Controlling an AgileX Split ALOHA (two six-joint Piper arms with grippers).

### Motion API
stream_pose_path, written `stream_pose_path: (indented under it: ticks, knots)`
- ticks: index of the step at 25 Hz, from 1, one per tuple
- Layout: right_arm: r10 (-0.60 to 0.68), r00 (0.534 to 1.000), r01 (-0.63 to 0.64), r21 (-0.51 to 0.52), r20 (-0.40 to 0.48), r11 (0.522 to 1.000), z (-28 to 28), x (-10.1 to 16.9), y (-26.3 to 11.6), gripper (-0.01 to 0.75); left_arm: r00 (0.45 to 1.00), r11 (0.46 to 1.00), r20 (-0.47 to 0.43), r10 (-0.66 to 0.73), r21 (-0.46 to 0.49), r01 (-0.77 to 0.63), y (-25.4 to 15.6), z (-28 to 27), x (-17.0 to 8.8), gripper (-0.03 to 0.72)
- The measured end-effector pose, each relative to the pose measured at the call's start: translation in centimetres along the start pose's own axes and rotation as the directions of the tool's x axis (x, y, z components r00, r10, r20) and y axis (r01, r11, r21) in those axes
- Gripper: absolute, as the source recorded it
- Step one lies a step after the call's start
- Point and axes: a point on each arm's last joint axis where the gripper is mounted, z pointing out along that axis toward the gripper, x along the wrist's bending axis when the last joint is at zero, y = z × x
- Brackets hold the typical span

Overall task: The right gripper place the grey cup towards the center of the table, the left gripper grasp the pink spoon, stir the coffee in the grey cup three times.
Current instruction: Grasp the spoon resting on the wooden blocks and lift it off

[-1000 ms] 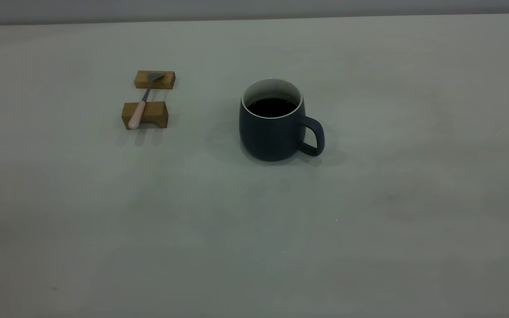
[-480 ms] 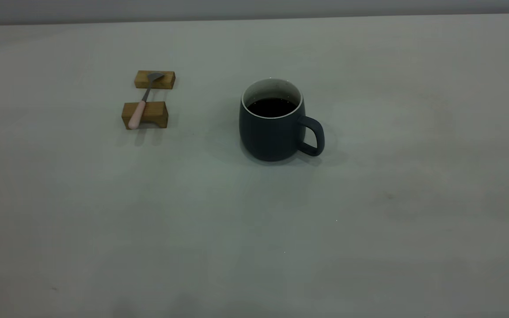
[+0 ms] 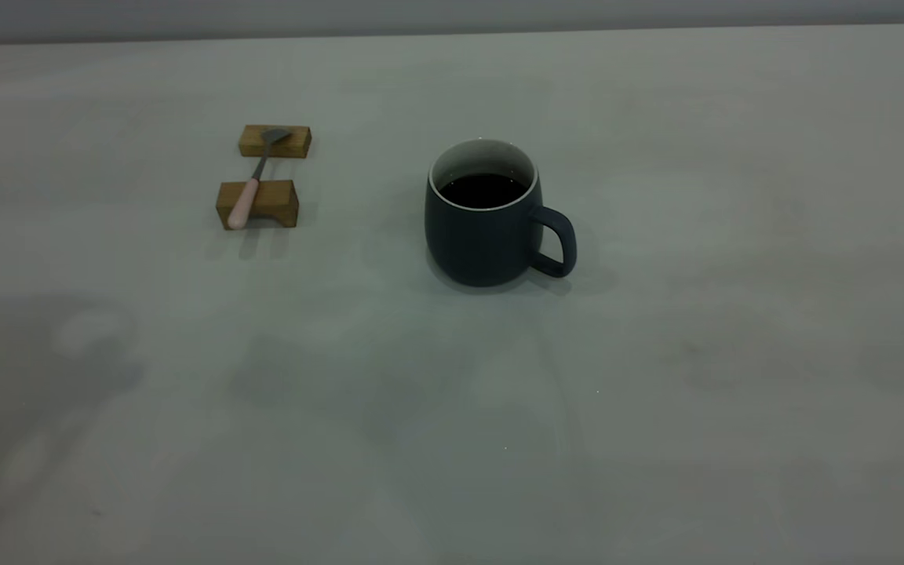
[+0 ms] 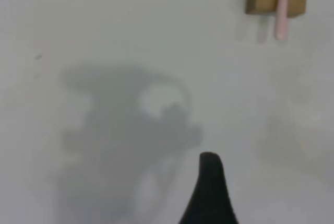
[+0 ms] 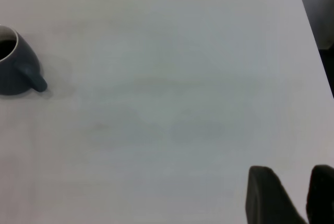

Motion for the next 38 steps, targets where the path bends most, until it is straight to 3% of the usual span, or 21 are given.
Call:
stream_pose_path:
  ticks: [4, 9, 28, 33, 38]
  knots:
    - [0.000, 1.000, 0.000, 0.000, -0.001, 1.000, 0.0, 0.0, 0.0, 0.228, 0.998, 0.994, 0.013, 0.067, 0.085, -0.068, 2.4, 4.5, -2.5, 0.672]
    - [0.000, 1.000, 0.000, 0.000, -0.001, 1.000, 0.0, 0.0, 0.0, 0.228, 0.991, 0.975, 0.024, 0.132, 0.175, -0.134, 2.4, 10.5, -4.9, 0.666]
    - [0.001, 1.000, -0.001, 0.000, -0.002, 1.000, 0.0, 0.0, 0.0, 0.228, 0.986, 0.953, 0.021, 0.164, 0.256, -0.164, 3.7, 23.7, -7.2, 0.605]
    - [0.001, 1.000, -0.001, 0.000, -0.002, 1.000, 0.0, 0.0, 0.0, 0.232, 0.987, 0.953, 0.021, 0.158, 0.259, -0.158, 3.8, 25.1, -7.3, 0.467]
    - [0.001, 1.000, -0.001, 0.000, -0.002, 1.000, 0.0, 0.0, 0.0, 0.235, 0.988, 0.954, 0.020, 0.150, 0.261, -0.150, 4.0, 25.2, -7.4, 0.147]
